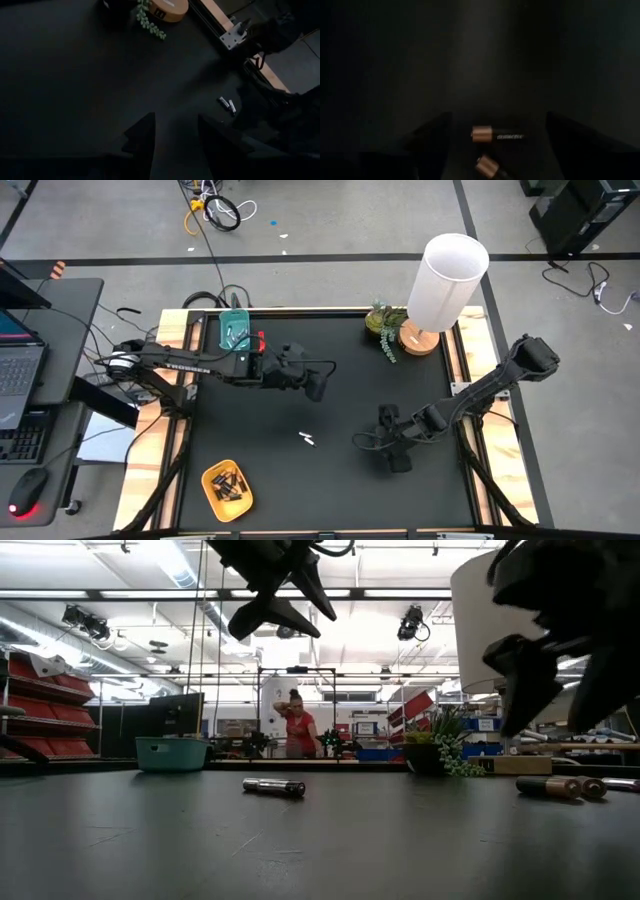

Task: Sort batteries
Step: Put the black battery into the yellow bin

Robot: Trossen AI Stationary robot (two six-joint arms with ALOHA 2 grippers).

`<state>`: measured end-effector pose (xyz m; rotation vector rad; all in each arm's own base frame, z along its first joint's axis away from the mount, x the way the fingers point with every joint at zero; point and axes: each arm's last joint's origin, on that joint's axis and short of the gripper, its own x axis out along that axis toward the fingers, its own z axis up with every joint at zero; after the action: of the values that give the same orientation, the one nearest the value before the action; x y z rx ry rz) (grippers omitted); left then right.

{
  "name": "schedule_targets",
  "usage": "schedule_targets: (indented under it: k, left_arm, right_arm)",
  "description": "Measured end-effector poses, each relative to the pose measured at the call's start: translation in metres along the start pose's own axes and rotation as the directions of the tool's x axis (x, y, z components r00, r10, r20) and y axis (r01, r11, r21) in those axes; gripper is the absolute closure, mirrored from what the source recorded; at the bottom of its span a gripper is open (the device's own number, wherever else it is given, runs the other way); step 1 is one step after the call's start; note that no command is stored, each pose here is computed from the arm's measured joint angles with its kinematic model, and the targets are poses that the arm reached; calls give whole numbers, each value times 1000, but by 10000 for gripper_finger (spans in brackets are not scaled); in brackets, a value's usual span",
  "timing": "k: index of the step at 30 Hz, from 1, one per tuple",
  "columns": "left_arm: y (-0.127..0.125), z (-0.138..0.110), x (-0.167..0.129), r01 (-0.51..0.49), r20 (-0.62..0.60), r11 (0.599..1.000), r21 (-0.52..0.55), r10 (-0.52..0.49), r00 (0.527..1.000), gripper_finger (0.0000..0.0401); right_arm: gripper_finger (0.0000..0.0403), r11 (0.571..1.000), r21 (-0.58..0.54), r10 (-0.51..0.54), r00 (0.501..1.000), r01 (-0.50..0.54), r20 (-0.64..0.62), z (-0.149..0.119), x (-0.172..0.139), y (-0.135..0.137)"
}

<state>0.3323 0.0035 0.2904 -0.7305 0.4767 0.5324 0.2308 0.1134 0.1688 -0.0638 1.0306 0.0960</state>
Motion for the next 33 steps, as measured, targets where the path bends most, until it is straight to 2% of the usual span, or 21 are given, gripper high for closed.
schedule_targets:
  k: [9, 18, 27, 33]
  left_arm:
    - [-1, -5, -1, 0, -33, 1000, 13, 0, 999, 239]
    - [-2, -8, -2, 3, -51, 1000, 22, -2, 999, 239]
    - [-2, -8, -2, 12, -61, 1000, 24, -10, 998, 239]
    - [-2, -8, -2, 13, -61, 1000, 25, -11, 998, 239]
  right_arm:
    - [104, 1000, 9, -25, 998, 25, -61, -5, 27, 4]
    - [96, 998, 19, -59, 996, 60, -65, -7, 31, 5]
    - [107, 999, 37, -6, 996, 9, -93, -8, 31, 6]
    - [121, 997, 77, 8, 994, 0, -111, -22, 36, 3]
